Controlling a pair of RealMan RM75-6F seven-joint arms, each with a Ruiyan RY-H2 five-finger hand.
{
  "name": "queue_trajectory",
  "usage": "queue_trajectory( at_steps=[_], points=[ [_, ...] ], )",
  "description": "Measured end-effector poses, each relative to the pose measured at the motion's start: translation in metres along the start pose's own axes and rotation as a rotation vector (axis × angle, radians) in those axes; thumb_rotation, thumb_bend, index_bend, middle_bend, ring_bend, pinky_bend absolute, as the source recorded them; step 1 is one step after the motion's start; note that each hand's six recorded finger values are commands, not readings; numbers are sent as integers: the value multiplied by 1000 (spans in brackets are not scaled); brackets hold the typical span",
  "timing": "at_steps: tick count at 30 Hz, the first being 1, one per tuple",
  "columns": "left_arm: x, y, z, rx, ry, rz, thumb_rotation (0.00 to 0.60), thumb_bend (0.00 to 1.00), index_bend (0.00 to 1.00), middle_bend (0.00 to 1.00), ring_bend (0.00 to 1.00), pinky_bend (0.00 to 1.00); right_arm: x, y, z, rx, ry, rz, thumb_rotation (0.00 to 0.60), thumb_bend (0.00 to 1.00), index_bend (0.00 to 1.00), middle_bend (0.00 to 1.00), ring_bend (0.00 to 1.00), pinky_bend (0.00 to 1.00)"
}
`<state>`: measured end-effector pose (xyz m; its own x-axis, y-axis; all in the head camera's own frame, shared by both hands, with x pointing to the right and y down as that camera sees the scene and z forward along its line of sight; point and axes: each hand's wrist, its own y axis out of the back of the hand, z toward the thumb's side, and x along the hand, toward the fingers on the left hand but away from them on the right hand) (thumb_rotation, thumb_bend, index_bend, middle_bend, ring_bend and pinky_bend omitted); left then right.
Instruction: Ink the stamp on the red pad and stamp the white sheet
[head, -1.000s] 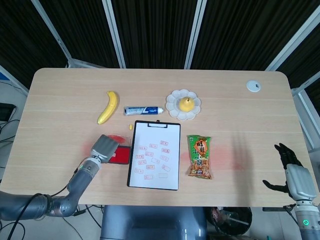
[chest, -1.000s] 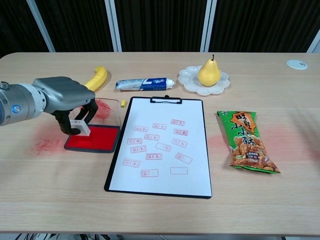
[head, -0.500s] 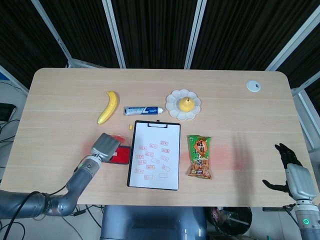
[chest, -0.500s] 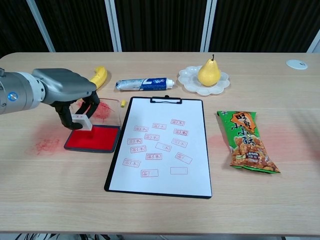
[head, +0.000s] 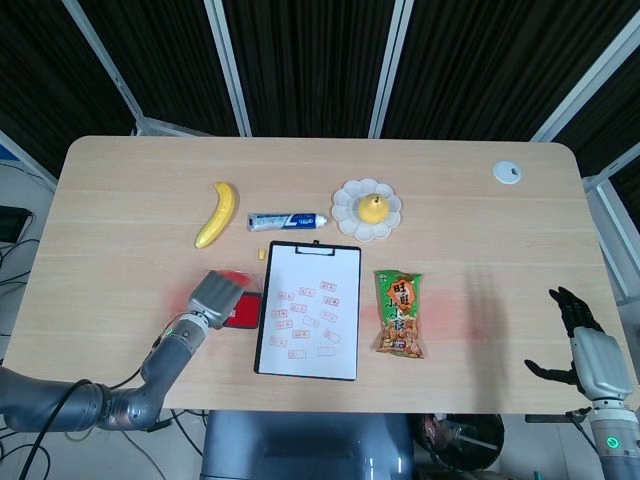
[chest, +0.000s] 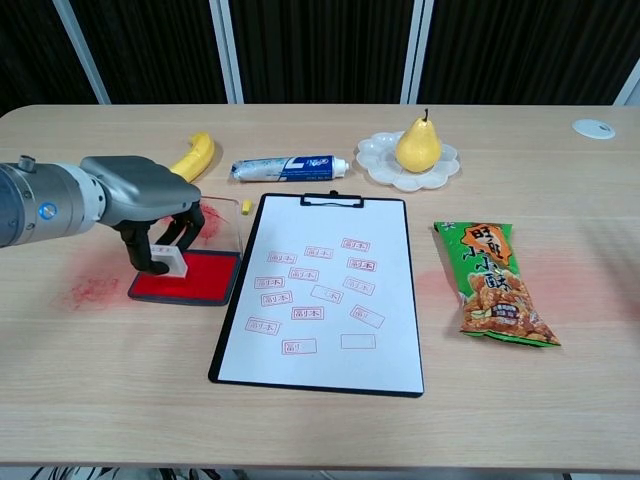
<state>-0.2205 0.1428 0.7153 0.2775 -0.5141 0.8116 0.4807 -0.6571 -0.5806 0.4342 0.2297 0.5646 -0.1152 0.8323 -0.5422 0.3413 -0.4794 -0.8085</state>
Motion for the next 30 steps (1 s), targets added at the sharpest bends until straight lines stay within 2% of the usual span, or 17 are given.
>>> queue_trajectory(
  at_steps=[20, 24, 30],
  points=[
    [2, -2, 2, 3, 0, -2, 600, 634, 795, 851, 881, 1000, 0, 0, 0, -8, 0, 1, 600, 35, 58, 0, 0, 219],
    [0, 8, 1, -9, 2, 20, 600, 634, 795, 852, 881, 1000, 0, 0, 0, -9, 0, 4, 600, 34, 58, 0, 0, 220],
    [-11, 36, 4, -33, -19, 77, 600, 634, 799, 855, 880, 1000, 0, 0, 0, -15, -1, 5, 600, 35, 58, 0, 0, 220]
  ],
)
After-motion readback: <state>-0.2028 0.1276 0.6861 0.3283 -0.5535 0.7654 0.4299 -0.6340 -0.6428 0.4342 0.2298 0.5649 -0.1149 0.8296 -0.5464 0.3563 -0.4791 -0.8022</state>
